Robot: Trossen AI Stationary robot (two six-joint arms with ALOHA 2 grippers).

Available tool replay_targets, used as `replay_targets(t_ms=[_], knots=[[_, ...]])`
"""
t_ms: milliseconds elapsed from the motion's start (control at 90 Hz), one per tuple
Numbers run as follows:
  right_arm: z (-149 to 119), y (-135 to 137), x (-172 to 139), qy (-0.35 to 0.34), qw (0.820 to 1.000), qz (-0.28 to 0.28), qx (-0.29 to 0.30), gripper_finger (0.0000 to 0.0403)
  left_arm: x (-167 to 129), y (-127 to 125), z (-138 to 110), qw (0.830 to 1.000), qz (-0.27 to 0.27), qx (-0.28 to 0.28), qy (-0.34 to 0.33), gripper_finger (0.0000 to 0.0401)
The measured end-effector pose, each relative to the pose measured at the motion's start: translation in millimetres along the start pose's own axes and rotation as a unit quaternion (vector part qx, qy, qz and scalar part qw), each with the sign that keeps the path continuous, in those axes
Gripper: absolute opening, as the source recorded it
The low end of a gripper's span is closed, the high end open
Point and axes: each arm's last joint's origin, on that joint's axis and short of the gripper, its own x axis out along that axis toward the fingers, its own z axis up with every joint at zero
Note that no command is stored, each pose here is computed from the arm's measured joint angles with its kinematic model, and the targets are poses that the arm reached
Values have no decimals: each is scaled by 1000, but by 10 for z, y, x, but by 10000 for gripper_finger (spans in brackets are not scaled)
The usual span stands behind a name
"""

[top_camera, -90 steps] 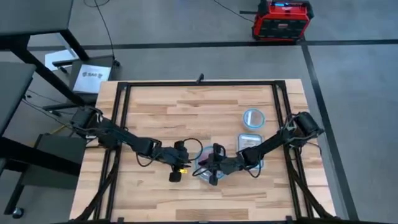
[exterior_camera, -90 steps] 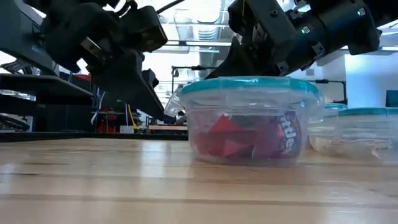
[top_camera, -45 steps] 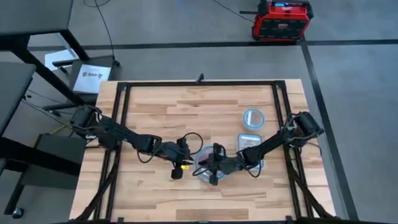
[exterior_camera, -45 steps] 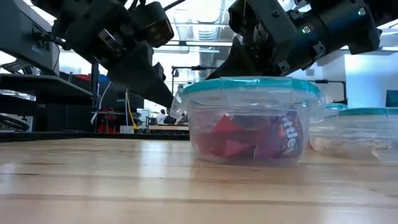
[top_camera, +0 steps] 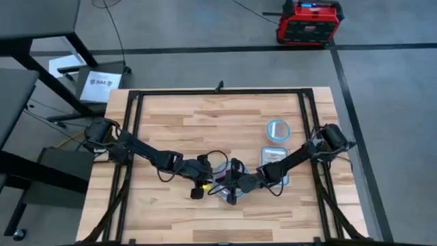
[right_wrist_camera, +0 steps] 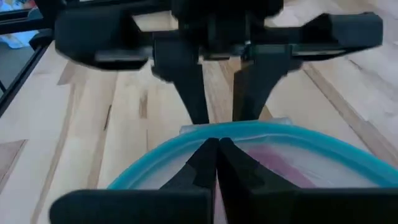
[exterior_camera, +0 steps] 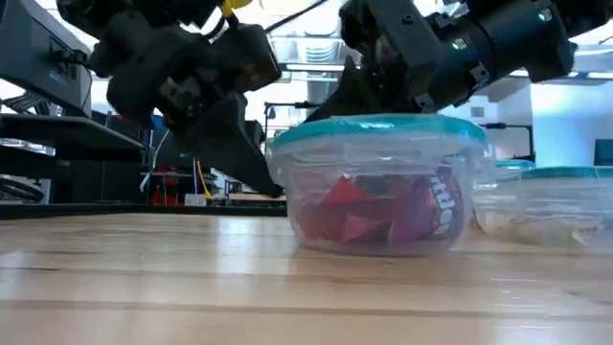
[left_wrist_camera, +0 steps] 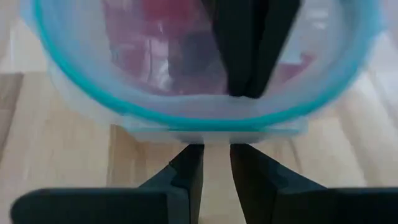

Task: Sort candy
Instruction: Close the big circular transparent bin, then return to Home Position

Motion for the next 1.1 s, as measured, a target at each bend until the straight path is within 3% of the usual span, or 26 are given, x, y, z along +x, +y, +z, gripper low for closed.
replay_targets(t_ms=[244, 444, 633, 833, 944, 1033, 1100], knots=[[265, -77, -390, 38, 999, 5, 8, 0, -411, -37, 221, 999, 10, 1, 42, 65], [116, -222, -477, 122, 992, -35, 17, 0, -735, -79, 347, 1000, 13, -12, 25, 65], [233, -735, -319, 119, 985, -124, -16, 0, -831, -74, 388, 1000, 23, -11, 11, 65], [435, -1304, -285, 111, 978, -178, -21, 0, -825, -70, 367, 999, 28, -7, 19, 65], [619, -1259, -542, 96, 982, -158, -36, 0, -845, -64, 365, 999, 32, -7, 21, 65], [925, -1056, -900, 37, 995, -90, -16, 0, -882, -65, 411, 999, 31, -5, 12, 60], [991, -912, -1148, 20, 999, -39, -18, 0, -909, -70, 458, 999, 29, 16, 7, 39]])
